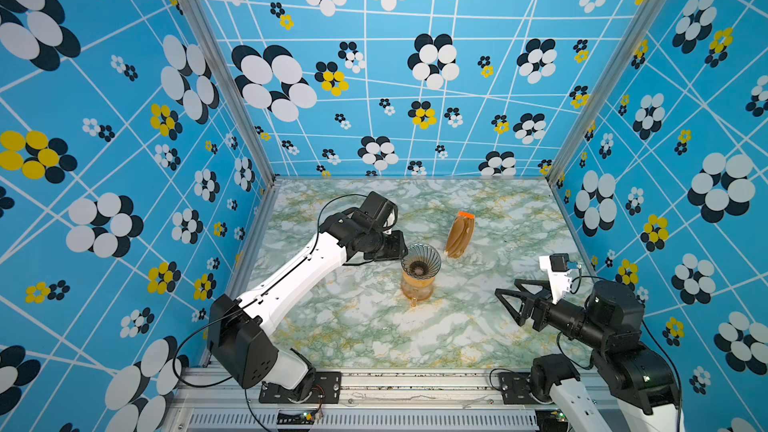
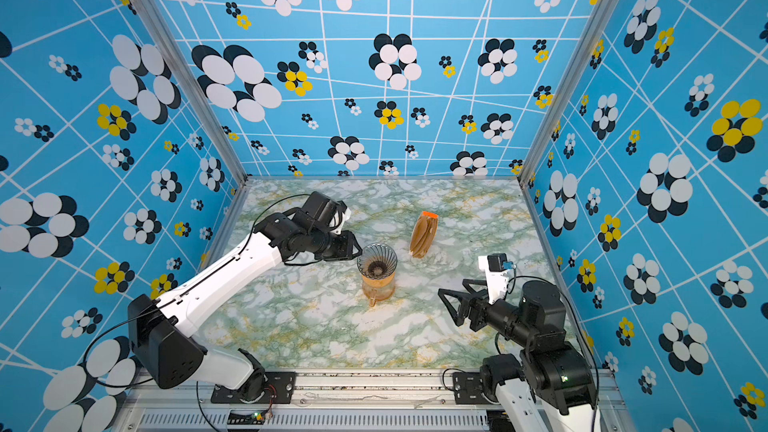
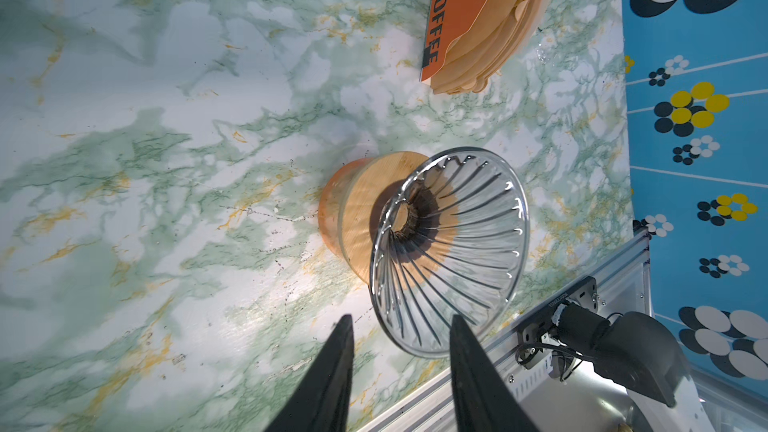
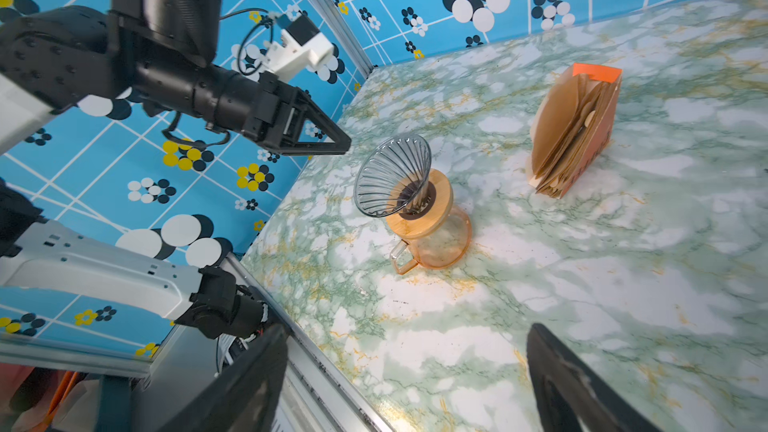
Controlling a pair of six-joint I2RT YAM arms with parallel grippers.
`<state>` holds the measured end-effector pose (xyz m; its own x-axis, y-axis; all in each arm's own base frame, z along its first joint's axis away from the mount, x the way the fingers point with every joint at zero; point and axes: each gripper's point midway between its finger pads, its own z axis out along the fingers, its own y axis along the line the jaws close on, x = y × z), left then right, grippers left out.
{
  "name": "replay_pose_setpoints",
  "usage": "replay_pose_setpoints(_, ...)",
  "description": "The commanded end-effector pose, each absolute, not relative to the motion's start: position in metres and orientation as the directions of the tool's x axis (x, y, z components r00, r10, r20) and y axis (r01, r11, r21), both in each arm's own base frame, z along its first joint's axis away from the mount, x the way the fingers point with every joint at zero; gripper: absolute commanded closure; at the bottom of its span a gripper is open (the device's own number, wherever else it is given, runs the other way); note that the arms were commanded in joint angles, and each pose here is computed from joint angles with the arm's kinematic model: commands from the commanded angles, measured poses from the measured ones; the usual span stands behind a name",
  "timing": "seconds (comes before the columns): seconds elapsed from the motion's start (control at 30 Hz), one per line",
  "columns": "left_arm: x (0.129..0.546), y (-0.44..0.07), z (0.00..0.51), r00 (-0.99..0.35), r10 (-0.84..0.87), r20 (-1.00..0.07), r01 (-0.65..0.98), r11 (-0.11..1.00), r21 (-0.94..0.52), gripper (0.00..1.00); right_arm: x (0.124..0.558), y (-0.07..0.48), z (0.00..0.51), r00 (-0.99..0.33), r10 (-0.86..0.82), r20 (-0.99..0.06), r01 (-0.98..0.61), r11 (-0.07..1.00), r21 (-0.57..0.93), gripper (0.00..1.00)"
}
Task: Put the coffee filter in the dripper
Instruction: 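Open the left gripper and raise it off the dripper while the right arm lifts, then move the right gripper over the coffee filter box and lower toward the filters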
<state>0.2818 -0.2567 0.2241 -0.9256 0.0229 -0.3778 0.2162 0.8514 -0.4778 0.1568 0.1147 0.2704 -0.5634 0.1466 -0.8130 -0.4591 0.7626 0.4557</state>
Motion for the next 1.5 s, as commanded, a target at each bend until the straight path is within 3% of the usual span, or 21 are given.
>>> replay_pose_setpoints(0.0, 0.284, -0.254, 0.248, -0.888, 0.074, -0.454, 0.296, 0.848, -0.440, 0.60, 0.165, 0.104, 0.269, -0.569, 0.167, -0.805, -0.387, 0.810, 0.441, 0.10)
replay_pose_setpoints(0.3, 0.311, -0.282, 0.278, -0.818, 0.170, -0.549, 0.410, 0.843, -0.349, 0.62, 0.166, 0.102, 0.276, -0.562, 0.150, -0.814, -0.391, 0.818, 0.421, 0.10)
replay_pose_setpoints(0.47, 0.320, -0.302, 0.287, -0.778, 0.203, -0.595, 0.483, 0.799, -0.359, 0.63, 0.180, 0.095, 0.277, -0.564, 0.202, -0.800, -0.318, 0.842, 0.437, 0.11)
replay_pose_setpoints(0.67, 0.310, -0.315, 0.308, -0.681, 0.254, -0.686, 0.622, 0.695, -0.360, 0.61, 0.206, 0.083, 0.277, -0.575, 0.237, -0.783, -0.214, 0.881, 0.423, 0.20)
replay_pose_setpoints(0.8, 0.295, -0.317, 0.320, -0.614, 0.272, -0.741, 0.703, 0.616, -0.355, 0.58, 0.227, 0.084, 0.272, -0.596, 0.264, -0.759, -0.175, 0.879, 0.443, 0.32)
replay_pose_setpoints(0.87, 0.289, -0.315, 0.327, -0.584, 0.271, -0.765, 0.729, 0.591, -0.346, 0.49, 0.237, 0.086, 0.268, -0.615, 0.270, -0.741, -0.158, 0.878, 0.451, 0.39)
replay_pose_setpoints(1.23, 0.263, -0.304, 0.335, -0.511, 0.217, -0.832, 0.786, 0.509, -0.350, 0.01, 0.293, 0.092, 0.263, -0.650, 0.233, -0.723, -0.116, 0.910, 0.398, 0.47)
replay_pose_setpoints(1.47, 0.260, -0.285, 0.339, -0.463, 0.129, -0.877, 0.763, 0.561, -0.320, 0.01, 0.332, 0.104, 0.256, -0.675, 0.170, -0.718, -0.116, 0.936, 0.331, 0.64)
